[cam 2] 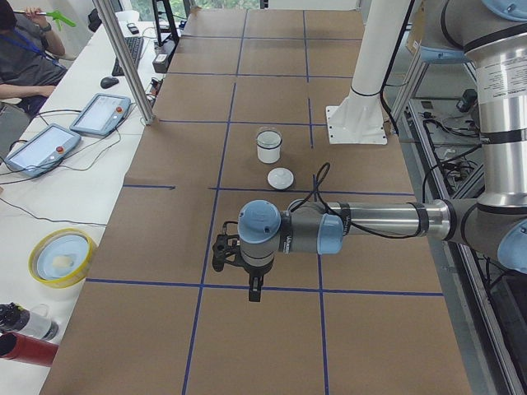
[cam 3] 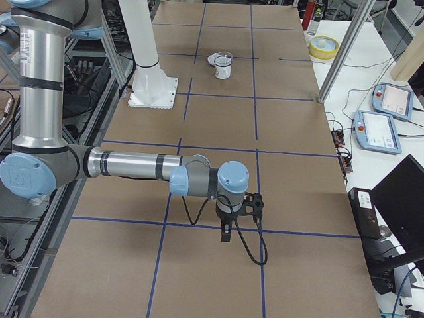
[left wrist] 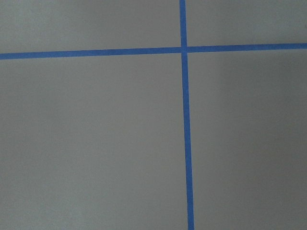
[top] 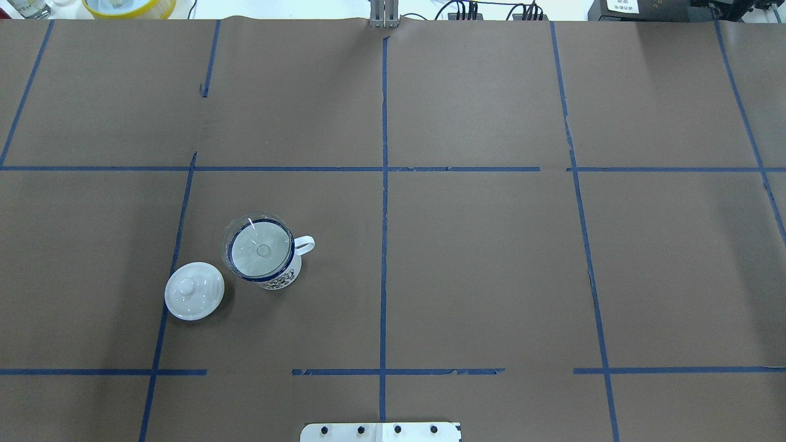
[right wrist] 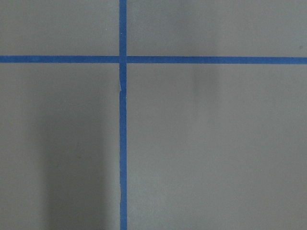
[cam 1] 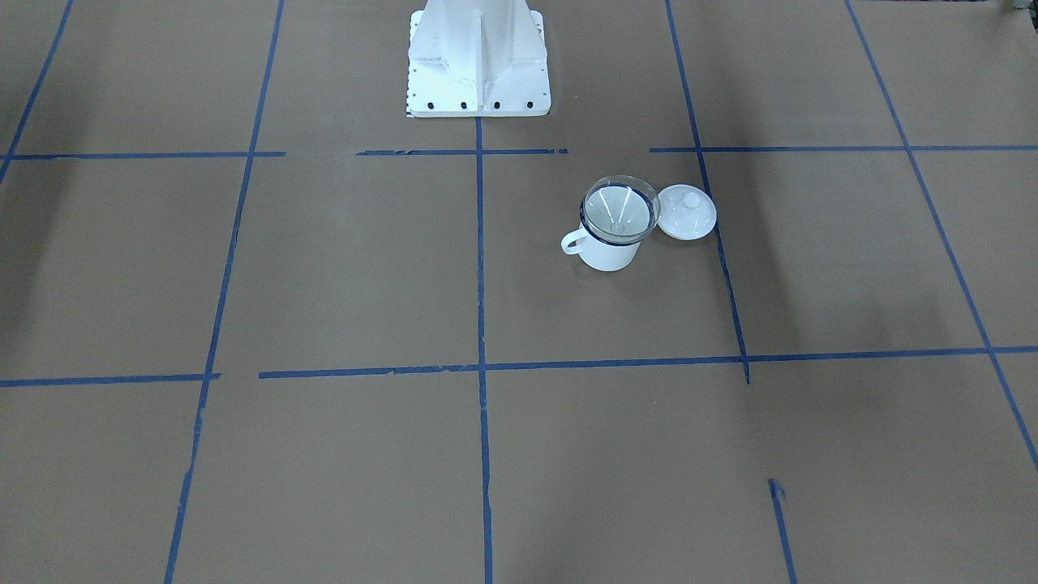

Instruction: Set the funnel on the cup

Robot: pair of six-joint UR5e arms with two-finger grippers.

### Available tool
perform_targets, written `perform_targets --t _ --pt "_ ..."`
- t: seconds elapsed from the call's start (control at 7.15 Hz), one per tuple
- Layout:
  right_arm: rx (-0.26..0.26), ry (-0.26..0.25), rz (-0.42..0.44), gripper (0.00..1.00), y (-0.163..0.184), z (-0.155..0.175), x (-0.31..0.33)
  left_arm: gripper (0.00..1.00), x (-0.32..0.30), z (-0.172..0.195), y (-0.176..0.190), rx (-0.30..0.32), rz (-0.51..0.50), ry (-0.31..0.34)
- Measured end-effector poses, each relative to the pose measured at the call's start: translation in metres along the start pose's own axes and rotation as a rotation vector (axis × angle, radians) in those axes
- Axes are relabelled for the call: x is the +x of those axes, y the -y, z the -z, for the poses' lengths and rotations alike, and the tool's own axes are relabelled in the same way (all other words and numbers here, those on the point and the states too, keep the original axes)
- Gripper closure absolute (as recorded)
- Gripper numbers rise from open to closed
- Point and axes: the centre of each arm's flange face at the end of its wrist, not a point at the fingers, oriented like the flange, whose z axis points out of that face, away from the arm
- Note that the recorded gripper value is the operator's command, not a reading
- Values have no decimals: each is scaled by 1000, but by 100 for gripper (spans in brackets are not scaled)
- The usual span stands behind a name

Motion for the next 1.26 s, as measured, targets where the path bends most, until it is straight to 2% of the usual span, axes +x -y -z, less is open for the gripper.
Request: perform_targets --t 1.26 --pt "0 0 0 0 0 0 0 0 12 12 4 30 -34 1"
